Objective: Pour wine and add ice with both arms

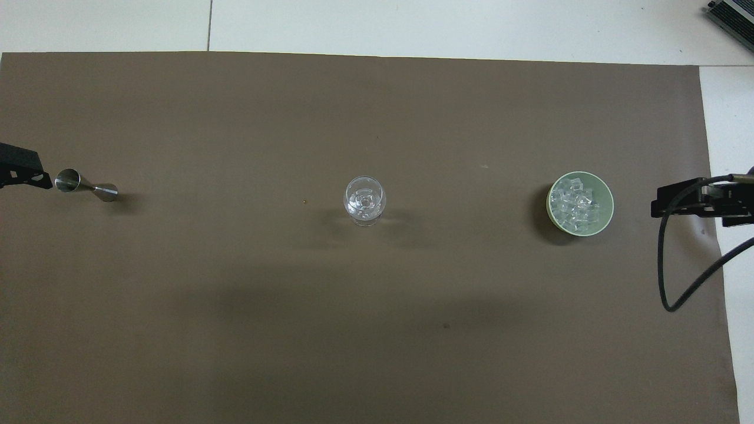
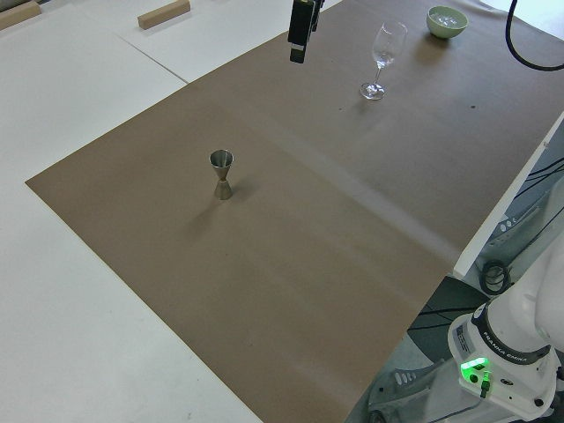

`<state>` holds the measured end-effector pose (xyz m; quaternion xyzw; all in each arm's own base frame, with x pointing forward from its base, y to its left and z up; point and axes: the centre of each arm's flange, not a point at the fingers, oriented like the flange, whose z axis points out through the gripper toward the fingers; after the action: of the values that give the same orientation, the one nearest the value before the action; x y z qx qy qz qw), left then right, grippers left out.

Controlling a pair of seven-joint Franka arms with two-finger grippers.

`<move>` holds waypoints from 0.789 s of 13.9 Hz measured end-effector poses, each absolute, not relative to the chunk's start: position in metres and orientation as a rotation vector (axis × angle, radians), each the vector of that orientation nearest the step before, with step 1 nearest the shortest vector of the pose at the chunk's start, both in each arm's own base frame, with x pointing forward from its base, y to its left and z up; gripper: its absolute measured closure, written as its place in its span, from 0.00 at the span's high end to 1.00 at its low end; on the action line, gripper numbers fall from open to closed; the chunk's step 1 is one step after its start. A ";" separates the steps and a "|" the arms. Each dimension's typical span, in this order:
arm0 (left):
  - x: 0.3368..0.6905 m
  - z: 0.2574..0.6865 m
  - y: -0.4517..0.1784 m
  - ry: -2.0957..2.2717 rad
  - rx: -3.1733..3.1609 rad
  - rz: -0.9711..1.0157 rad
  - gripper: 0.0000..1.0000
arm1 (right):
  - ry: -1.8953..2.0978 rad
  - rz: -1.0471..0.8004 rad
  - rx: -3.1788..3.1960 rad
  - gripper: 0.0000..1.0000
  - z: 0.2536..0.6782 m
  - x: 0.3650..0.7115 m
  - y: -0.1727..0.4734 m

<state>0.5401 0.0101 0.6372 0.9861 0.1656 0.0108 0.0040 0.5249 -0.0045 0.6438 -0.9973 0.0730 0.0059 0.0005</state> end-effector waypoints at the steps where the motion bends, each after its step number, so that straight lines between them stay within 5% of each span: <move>1: 0.540 0.637 0.010 0.453 3.101 0.031 1.00 | 0.229 0.019 -3.132 1.00 0.644 0.525 -0.004; 11: 0.538 0.636 -0.002 0.196 3.132 0.004 1.00 | 0.229 0.019 -3.132 1.00 0.644 0.525 -0.004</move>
<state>0.5380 -0.0019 0.6356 0.9980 0.0626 0.0013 0.0019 0.5248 -0.0045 0.6437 -0.9973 0.0730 0.0062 0.0004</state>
